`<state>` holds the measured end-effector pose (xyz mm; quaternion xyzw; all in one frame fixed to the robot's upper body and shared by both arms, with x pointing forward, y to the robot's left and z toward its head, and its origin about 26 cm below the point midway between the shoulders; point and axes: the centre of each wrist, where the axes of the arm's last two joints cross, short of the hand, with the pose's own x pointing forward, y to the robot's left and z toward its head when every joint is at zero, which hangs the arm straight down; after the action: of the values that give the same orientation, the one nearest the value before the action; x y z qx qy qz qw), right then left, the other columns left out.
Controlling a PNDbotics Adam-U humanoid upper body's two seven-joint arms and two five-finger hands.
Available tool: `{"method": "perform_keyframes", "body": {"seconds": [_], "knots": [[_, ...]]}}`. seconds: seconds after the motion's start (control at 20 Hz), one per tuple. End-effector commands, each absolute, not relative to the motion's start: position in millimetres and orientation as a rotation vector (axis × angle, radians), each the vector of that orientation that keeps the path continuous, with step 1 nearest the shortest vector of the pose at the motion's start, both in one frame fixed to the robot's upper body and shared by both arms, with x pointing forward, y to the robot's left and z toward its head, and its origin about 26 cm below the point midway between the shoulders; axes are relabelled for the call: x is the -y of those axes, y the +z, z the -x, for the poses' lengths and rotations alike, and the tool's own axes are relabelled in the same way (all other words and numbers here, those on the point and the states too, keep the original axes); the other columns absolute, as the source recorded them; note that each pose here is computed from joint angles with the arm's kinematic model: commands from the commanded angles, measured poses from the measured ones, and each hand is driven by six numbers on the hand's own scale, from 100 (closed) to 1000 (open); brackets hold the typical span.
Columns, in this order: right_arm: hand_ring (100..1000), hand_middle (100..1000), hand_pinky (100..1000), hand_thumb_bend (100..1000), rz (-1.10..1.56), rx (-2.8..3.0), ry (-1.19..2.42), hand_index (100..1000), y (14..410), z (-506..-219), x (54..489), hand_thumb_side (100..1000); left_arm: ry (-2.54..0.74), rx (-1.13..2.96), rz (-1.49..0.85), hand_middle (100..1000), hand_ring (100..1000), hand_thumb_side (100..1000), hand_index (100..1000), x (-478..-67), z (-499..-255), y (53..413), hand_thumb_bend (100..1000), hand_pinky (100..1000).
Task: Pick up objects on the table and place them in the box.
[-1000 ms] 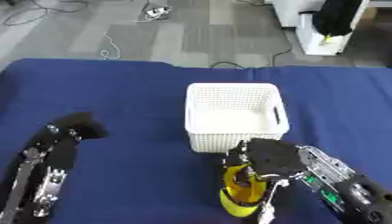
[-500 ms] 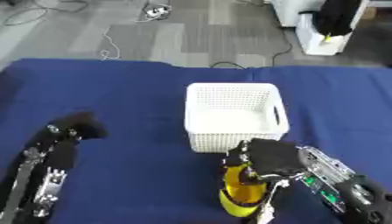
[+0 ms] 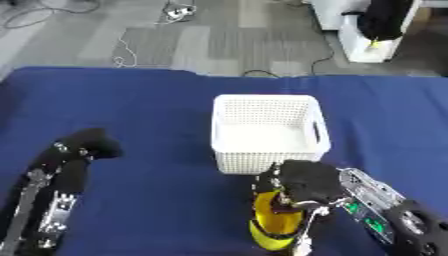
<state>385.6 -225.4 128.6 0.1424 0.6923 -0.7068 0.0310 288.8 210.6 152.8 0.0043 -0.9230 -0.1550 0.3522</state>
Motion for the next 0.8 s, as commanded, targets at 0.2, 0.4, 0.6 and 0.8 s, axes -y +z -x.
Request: {"method": "perform_keyframes", "body": {"seconds": [0.2, 0.4, 0.6, 0.8], "knots": [[100, 100, 100, 783, -0.403, -2.109, -2.219, 100, 128, -383, 225, 477, -0.398, 2.420, 0.004, 611, 652, 844, 815, -209, -287, 160, 190, 689], [100, 100, 100, 777, -0.390, -2.124, -2.221, 100, 132, -383, 226, 478, -0.397, 2.419, 0.004, 611, 652, 844, 815, -209, -287, 160, 190, 689], [100, 100, 100, 767, -0.380, -2.141, -2.219, 100, 137, -381, 227, 473, -0.395, 2.416, 0.002, 610, 652, 844, 815, -209, -287, 159, 190, 689], [100, 100, 100, 766, -0.361, -2.162, -2.216, 100, 144, -380, 228, 470, -0.392, 2.412, -0.002, 610, 651, 842, 815, -210, -286, 158, 190, 690]]}}
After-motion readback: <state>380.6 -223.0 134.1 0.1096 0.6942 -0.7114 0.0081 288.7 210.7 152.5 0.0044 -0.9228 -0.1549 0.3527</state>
